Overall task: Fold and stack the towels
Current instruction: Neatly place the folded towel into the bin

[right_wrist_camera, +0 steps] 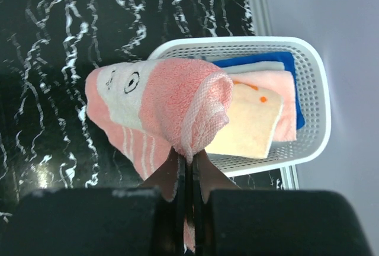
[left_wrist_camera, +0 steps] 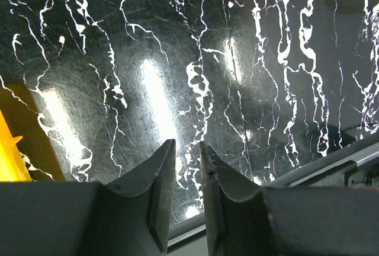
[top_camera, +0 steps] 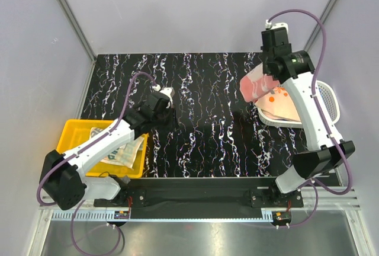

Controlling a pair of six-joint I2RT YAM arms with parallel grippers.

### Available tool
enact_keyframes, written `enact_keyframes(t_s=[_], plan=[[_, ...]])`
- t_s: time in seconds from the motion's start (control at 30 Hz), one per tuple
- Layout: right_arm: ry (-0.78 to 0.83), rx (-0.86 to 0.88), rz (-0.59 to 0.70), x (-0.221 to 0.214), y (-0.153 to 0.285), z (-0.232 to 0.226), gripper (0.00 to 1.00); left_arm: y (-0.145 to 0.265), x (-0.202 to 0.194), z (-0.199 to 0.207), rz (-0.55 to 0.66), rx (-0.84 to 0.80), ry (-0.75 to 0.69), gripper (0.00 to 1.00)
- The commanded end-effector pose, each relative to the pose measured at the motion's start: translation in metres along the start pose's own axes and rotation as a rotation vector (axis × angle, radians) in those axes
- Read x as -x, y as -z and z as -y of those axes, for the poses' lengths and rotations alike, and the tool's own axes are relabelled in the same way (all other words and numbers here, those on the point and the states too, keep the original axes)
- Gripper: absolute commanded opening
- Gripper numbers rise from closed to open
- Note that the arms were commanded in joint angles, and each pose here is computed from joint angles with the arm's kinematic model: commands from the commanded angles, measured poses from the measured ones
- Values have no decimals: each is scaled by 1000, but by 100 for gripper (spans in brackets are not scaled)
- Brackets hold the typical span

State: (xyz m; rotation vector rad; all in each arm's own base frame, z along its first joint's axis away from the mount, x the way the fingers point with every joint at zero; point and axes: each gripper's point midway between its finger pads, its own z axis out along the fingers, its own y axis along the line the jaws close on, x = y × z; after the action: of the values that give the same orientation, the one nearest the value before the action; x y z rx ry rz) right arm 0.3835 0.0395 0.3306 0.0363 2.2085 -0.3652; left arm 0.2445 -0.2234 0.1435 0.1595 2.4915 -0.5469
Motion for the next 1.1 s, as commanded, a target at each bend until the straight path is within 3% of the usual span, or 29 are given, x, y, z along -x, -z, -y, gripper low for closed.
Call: enact_keyframes(t_s=[0.0, 0.17, 0.33, 0.43, 0.47, 0.6, 0.67, 0.77, 0.9, 0.93, 1.07], plan=[[-62, -35, 12, 10, -1, 34, 0, -3, 4, 10, 13, -54, -18, 27], [-168, -26, -93, -28, -50, 54, 0, -7, -1, 13, -9, -75, -16, 27], [-315, -118, -261, -97, -116, 94, 1, -11, -8, 17, -35, -100, -13, 27], [-369, -194, -358, -137, -148, 110, 15, -14, -12, 19, -50, -119, -7, 27], [-383, -213, -402, -151, -160, 109, 26, -15, -14, 20, -58, -123, -7, 27], [-408, -281, -456, -175, -176, 119, 37, -16, -16, 20, -63, -130, -2, 27], [-419, -292, -450, -176, -176, 121, 51, -17, -18, 19, -64, -127, -2, 27], [-446, -302, -421, -167, -167, 123, 60, -16, -17, 17, -57, -117, 1, 29], [-476, -300, -370, -151, -144, 128, 82, -13, -12, 17, -34, -115, 3, 34], [-478, -309, -367, -149, -138, 131, 91, -11, -11, 18, -28, -117, 1, 36], [-508, -298, -275, -125, -103, 138, 100, -3, 4, 16, 25, -95, 5, 40]])
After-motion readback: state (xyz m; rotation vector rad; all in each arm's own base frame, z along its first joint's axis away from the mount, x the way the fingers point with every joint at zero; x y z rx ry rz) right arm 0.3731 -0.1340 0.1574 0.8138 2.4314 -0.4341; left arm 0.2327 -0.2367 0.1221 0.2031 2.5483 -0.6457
